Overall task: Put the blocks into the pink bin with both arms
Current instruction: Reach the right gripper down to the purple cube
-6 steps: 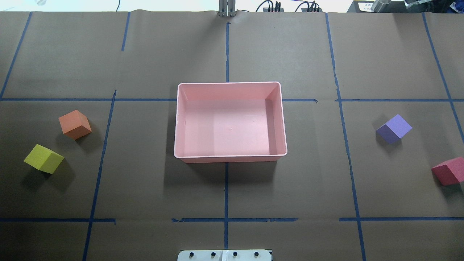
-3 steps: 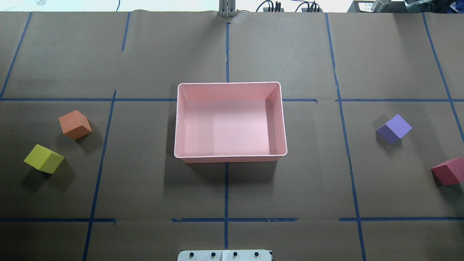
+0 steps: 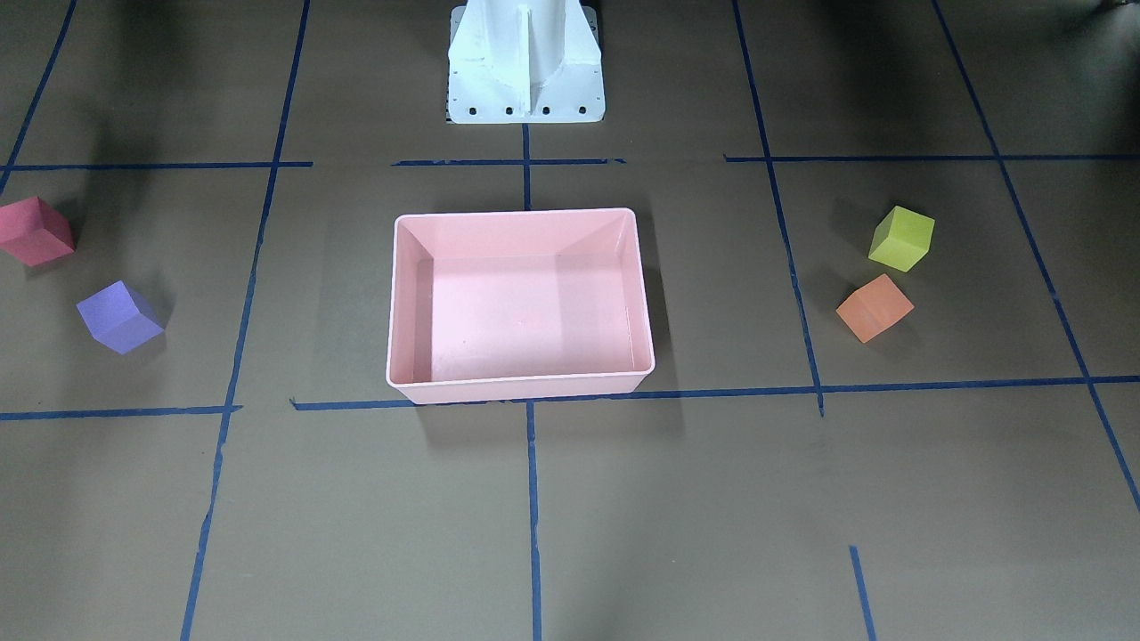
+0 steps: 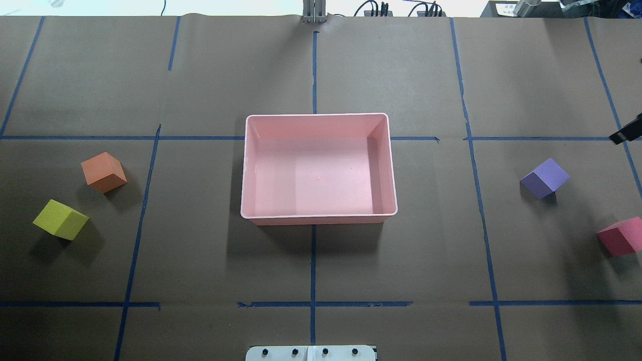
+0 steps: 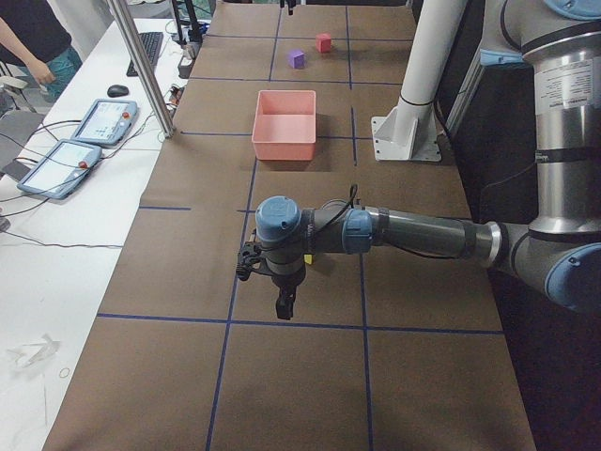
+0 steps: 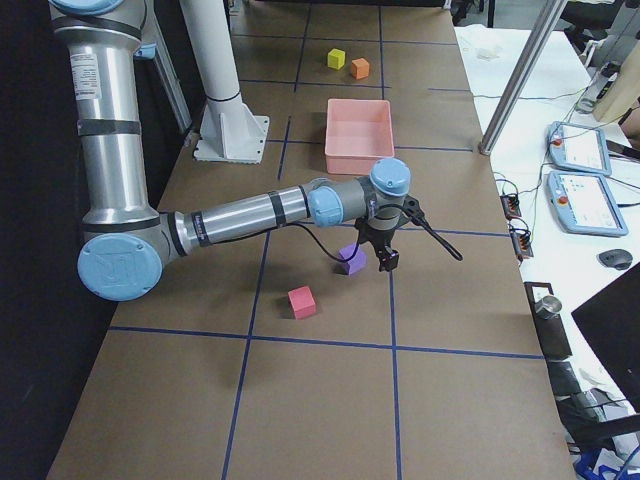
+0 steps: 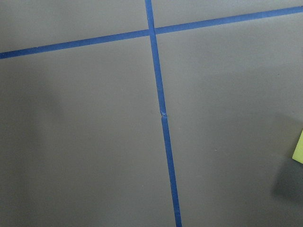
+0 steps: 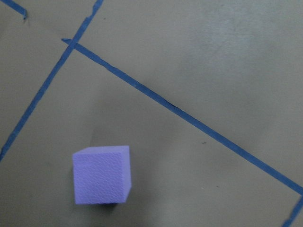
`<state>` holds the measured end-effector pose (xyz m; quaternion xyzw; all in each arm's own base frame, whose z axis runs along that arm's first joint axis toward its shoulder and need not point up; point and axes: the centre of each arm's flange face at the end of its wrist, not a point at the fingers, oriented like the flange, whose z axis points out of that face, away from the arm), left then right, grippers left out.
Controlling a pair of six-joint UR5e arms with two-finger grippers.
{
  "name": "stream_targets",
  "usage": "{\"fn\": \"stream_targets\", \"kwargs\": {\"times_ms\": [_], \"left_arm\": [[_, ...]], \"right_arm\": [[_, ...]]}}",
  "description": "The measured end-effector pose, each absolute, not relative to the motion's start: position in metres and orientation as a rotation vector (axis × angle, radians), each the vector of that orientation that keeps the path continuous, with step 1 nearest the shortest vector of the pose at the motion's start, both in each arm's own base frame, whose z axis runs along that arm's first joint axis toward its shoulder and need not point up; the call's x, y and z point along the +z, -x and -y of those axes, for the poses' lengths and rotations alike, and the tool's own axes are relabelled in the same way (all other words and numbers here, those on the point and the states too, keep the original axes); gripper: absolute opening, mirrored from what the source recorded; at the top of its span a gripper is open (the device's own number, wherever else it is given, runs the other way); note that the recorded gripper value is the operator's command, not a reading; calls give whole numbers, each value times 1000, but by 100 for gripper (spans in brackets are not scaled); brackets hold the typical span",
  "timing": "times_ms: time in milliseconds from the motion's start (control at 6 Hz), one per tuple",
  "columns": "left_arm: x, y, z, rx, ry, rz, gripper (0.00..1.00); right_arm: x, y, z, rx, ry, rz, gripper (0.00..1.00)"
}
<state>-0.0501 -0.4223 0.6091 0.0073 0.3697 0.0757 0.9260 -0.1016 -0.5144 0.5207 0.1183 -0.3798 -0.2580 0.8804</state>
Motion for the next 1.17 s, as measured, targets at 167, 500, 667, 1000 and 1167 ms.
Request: {"fn": "stream_targets", "kwargs": {"times_ms": [167, 500, 667, 1000, 1167], "left_arm": [[608, 50, 422, 156, -17, -758, 100], [606, 50, 422, 157, -19, -758, 100], [606, 50, 422, 158, -20, -758, 100], [606, 50, 422, 157, -20, -758, 100], [606, 50, 422, 157, -20, -758, 100]], "right_arm": [[519, 140, 503, -539, -256, 802, 99], [536, 191, 485, -551, -243, 785, 99], [549, 206, 481, -566, -219, 776, 99], [568, 236, 483, -595, -172, 759, 57], [569, 249, 488, -606, -165, 756, 47]]}}
